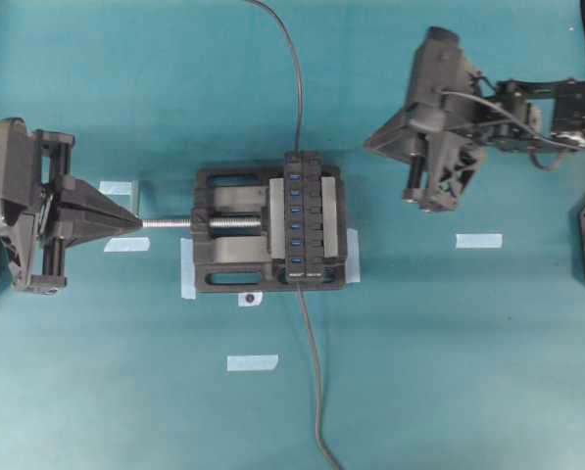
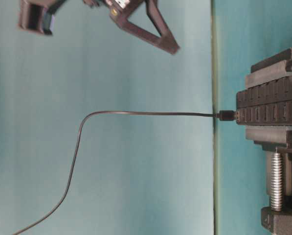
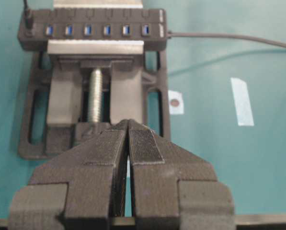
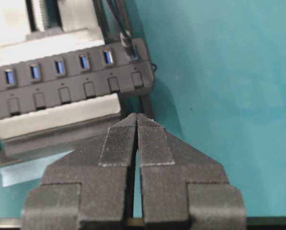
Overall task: Insert the USB into the center port of the fixed hub
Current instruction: 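Lower the open right gripper over the black USB plug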
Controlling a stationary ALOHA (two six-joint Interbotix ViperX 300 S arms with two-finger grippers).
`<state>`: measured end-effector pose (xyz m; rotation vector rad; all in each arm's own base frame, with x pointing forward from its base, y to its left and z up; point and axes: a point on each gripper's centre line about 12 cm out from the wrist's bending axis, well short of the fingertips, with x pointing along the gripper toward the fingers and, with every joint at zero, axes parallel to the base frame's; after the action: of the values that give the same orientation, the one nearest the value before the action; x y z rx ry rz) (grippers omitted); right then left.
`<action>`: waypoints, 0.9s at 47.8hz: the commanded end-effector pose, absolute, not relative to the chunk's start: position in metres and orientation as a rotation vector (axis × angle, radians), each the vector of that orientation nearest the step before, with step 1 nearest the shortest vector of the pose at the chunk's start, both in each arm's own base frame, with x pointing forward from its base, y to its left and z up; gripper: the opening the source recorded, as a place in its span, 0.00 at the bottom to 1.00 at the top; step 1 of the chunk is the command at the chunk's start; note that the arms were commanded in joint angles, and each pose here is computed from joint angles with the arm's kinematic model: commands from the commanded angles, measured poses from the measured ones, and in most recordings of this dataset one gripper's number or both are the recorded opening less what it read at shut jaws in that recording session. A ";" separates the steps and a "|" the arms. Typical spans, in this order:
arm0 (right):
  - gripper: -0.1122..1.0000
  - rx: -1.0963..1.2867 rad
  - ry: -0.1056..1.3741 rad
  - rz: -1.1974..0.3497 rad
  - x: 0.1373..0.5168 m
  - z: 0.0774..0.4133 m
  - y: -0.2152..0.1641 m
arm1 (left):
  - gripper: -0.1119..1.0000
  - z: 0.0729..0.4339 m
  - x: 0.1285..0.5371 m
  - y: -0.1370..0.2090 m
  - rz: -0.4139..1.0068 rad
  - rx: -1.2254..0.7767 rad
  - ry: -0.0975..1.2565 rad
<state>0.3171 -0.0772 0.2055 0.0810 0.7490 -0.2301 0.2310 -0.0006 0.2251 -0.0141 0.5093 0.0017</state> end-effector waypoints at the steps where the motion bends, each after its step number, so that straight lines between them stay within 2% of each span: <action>1: 0.11 0.070 0.733 -0.230 0.326 0.213 -0.080 | 0.10 0.235 0.235 -0.001 0.001 -0.011 0.479; 13: 0.11 0.055 0.795 -0.219 0.340 0.200 -0.084 | 0.10 0.235 0.234 -0.001 0.000 -0.012 0.480; 43: 0.11 -0.026 0.821 -0.182 0.381 0.189 -0.094 | 0.10 0.234 0.233 -0.001 0.001 -0.013 0.480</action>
<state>0.3744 -0.0918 0.1779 -0.0119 0.8579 -0.1814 0.2305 -0.0006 0.2252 -0.0125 0.5077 0.0015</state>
